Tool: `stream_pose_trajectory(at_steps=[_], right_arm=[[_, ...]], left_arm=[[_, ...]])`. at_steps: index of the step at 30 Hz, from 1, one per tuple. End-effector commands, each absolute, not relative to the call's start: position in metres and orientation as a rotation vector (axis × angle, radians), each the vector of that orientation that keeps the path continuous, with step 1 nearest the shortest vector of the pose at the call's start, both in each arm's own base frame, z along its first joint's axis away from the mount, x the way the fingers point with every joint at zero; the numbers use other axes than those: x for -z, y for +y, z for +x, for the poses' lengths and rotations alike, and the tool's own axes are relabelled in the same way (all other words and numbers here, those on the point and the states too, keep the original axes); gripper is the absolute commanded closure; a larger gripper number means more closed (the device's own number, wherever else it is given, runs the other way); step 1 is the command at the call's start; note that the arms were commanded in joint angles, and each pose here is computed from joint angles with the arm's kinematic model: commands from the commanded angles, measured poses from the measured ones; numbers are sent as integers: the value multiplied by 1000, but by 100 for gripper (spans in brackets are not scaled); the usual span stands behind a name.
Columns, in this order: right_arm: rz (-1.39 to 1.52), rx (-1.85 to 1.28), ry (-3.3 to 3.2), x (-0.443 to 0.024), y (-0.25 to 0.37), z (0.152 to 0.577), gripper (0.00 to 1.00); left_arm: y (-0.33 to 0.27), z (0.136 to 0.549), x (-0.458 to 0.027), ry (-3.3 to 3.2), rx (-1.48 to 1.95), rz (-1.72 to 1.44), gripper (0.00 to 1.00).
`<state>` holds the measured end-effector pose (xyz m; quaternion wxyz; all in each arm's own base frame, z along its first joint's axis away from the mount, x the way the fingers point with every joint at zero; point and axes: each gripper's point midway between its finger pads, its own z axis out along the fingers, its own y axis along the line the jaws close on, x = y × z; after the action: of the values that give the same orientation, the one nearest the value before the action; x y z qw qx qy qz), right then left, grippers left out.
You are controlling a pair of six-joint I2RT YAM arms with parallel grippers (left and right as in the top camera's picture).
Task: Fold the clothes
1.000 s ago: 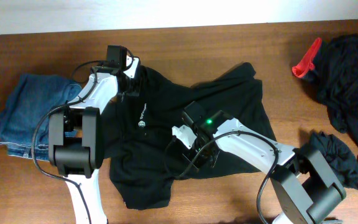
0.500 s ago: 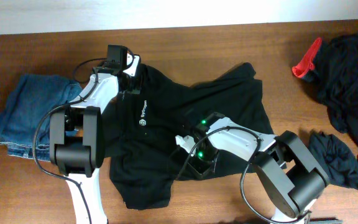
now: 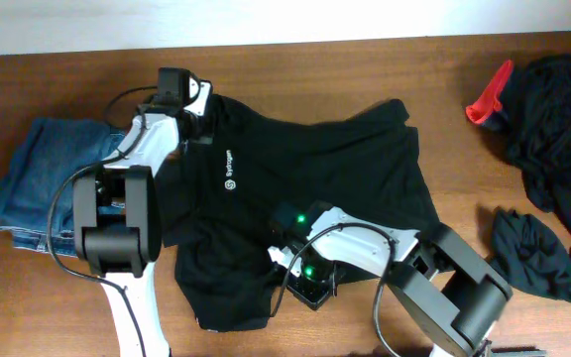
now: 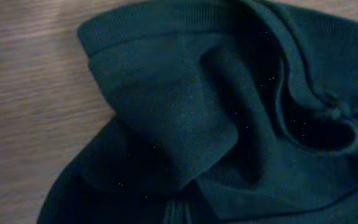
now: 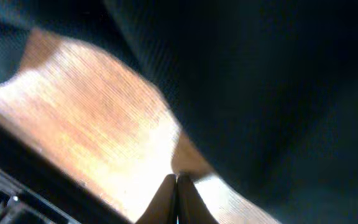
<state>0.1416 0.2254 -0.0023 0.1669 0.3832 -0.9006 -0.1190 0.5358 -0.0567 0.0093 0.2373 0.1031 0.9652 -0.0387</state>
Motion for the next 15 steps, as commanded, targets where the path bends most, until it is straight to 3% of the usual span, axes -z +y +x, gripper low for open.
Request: stream_pose_trajectory(at_steps=[1, 7, 11, 15], right_arm=[[1116, 375, -2716, -27, 229, 164, 96], [1107, 540, -3008, -101, 227, 206, 96], [653, 455, -3320, -129, 184, 252, 96], [139, 422, -3375, -127, 134, 278, 96]], left_arm=[[-47, 553, -49, 2607, 46, 297, 87], [-57, 553, -130, 2559, 80, 316, 77], [-102, 550, -156, 2486, 218, 427, 75], [-159, 546, -150, 2437, 298, 567, 87]])
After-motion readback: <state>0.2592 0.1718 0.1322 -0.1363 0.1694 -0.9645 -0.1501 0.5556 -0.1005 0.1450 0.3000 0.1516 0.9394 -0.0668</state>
